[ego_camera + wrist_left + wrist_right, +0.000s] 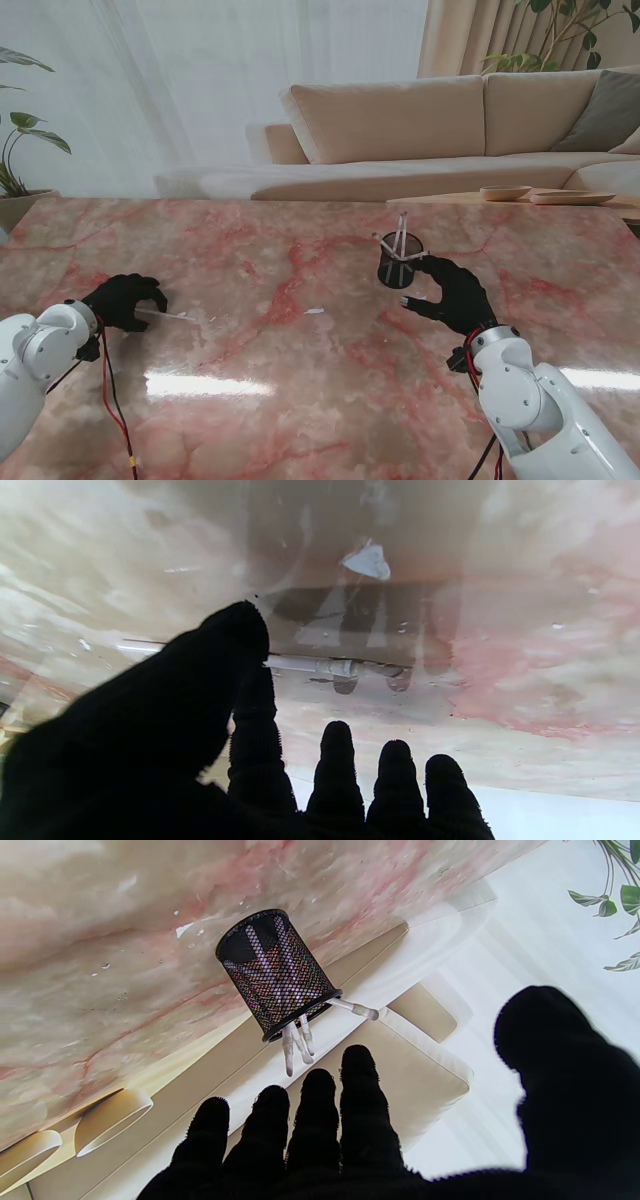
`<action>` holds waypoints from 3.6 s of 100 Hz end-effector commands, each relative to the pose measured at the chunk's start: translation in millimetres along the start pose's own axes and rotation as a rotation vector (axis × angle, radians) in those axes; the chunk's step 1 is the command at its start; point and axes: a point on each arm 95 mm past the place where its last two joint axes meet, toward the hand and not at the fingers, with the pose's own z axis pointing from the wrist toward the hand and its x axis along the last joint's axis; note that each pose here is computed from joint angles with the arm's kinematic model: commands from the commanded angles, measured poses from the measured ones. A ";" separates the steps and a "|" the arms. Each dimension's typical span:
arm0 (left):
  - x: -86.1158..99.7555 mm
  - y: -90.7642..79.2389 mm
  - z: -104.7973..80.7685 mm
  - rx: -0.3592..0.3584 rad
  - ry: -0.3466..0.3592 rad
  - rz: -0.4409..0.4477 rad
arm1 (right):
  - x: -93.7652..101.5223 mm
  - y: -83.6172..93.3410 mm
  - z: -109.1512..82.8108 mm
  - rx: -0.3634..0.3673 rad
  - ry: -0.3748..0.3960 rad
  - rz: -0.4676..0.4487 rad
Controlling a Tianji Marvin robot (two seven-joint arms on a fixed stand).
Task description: Insert makeup brushes into the holder
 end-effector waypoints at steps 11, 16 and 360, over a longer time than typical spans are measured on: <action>-1.3 17.9 4.3 -0.007 -0.020 -0.024 | -2.8 -4.8 -3.5 0.027 -0.017 0.003; -1.5 20.0 5.2 -0.002 -0.020 -0.028 | -2.8 -4.6 -3.7 0.026 -0.019 0.003; 57.8 -5.0 14.1 0.155 0.103 -0.077 | 24.1 2.5 -9.5 -0.028 0.036 -0.115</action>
